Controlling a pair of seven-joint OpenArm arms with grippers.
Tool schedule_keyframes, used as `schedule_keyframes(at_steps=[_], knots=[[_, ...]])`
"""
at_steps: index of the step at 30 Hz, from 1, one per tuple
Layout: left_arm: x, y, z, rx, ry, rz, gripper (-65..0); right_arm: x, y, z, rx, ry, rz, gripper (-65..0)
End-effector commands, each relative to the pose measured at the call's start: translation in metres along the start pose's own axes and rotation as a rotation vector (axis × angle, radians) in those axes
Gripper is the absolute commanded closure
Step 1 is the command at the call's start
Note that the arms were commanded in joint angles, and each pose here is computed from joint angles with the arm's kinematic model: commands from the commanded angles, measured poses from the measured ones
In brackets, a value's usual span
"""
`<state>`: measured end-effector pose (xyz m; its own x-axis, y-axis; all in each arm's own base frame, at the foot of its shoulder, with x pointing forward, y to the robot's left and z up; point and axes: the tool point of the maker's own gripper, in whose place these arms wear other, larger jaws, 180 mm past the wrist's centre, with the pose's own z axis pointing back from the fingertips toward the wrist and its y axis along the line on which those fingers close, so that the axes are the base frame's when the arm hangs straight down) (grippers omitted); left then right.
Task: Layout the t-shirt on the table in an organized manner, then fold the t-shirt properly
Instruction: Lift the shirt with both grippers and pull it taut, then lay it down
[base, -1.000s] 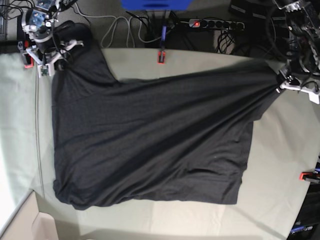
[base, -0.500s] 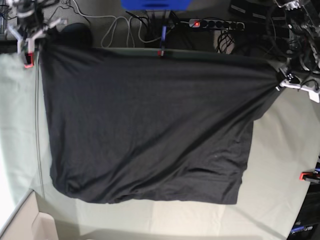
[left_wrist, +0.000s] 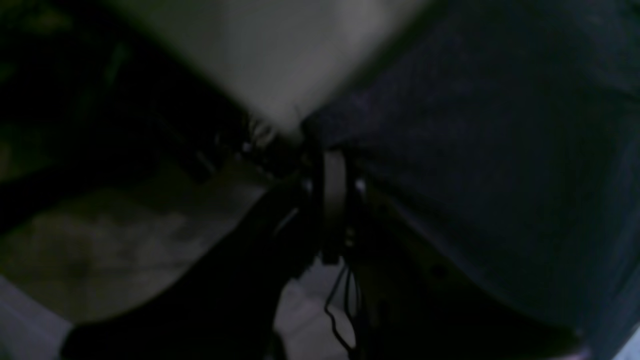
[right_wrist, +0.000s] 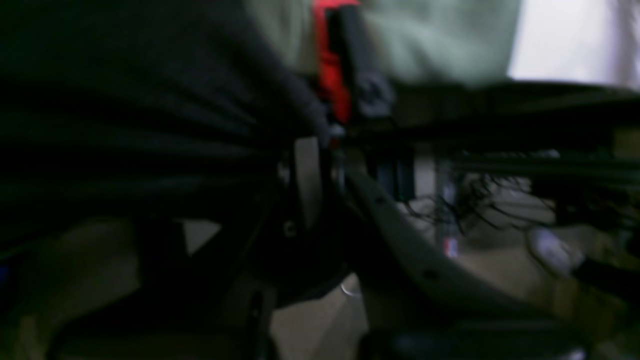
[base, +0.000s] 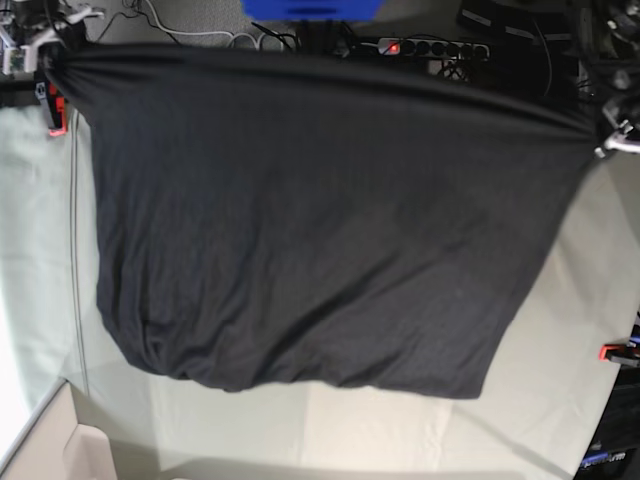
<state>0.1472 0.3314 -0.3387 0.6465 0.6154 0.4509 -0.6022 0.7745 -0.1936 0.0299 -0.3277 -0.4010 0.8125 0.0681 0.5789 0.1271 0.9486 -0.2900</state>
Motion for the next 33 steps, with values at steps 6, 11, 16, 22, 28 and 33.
schedule_keyframes(at_steps=[6, 11, 16, 22, 28, 33], knots=[[0.026, 0.008, 0.014, -0.032, -0.106, 0.052, 0.0, -0.002, -0.022, 0.009, -0.06, 0.006, 0.017, 0.0], [0.014, 0.007, 0.011, -0.037, -0.081, 0.064, 0.0, -0.015, -0.014, 0.014, -0.043, 0.038, 0.009, 0.0], [0.017, 0.023, 0.021, 0.005, -0.086, 0.039, 0.0, -0.022, -0.024, 0.021, -0.077, 0.055, -0.005, 0.0], [0.023, 0.04, 0.028, 0.047, -0.112, 0.073, 0.0, -0.023, -0.037, 0.026, -0.111, 0.06, -0.002, 0.0], [0.015, 0.041, 0.023, 0.044, -0.088, 0.089, 0.0, -0.055, -0.024, 0.022, -0.067, 0.135, -0.037, 0.0], [-0.015, 0.056, 0.002, 0.046, 0.014, 0.177, 0.0, -0.083, -0.013, 0.018, -0.038, 0.209, -0.048, 0.0]])
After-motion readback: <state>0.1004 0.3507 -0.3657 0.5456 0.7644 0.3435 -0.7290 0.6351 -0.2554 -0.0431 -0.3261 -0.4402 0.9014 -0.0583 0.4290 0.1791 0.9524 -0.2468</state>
